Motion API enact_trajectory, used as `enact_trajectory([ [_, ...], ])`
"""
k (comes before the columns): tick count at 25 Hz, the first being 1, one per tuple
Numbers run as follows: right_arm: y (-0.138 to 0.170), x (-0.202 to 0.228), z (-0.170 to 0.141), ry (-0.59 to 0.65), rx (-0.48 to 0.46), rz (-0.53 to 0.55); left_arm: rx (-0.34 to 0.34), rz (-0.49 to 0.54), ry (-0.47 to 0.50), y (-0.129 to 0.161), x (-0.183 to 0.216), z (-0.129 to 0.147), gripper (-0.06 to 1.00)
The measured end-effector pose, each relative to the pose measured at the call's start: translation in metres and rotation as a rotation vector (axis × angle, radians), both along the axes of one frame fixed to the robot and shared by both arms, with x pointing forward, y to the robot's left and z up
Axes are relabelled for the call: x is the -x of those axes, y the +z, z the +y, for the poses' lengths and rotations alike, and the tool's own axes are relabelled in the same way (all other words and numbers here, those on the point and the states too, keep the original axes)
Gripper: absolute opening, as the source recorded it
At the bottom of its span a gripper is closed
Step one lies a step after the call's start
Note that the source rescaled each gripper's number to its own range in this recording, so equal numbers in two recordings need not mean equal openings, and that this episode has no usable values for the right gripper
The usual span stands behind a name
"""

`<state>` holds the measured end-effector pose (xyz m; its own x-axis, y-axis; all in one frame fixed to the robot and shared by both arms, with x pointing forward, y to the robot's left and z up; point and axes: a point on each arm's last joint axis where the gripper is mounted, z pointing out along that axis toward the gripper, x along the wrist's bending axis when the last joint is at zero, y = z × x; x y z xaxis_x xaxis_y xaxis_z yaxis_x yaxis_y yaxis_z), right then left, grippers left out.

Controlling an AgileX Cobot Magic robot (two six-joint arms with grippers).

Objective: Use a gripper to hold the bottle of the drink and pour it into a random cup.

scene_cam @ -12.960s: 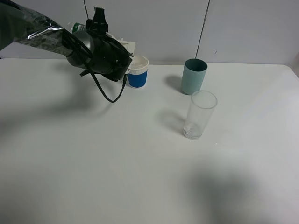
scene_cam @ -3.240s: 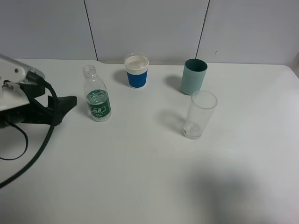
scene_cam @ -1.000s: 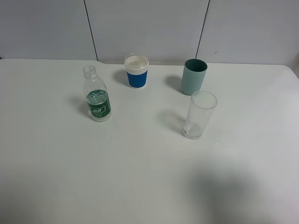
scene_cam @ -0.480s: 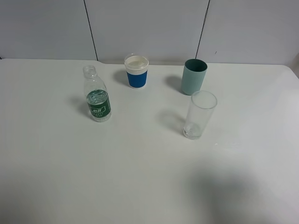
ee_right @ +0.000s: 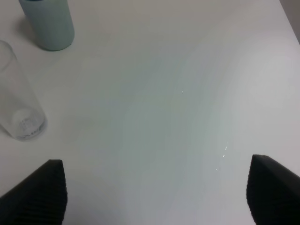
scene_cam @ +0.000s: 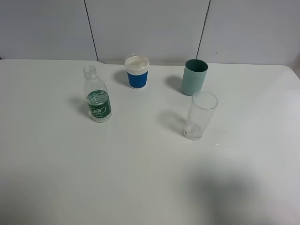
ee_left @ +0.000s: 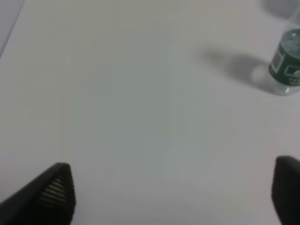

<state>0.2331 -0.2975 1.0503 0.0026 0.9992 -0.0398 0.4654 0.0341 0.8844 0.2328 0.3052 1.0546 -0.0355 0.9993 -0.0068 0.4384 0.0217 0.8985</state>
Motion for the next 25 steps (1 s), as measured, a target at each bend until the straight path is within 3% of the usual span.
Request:
enact_trajectory([
  [25, 0.0, 0.0, 0.0, 0.0, 0.0, 0.0, -0.001, 0.0, 0.0, 0.0, 0.0, 0.0, 0.64],
])
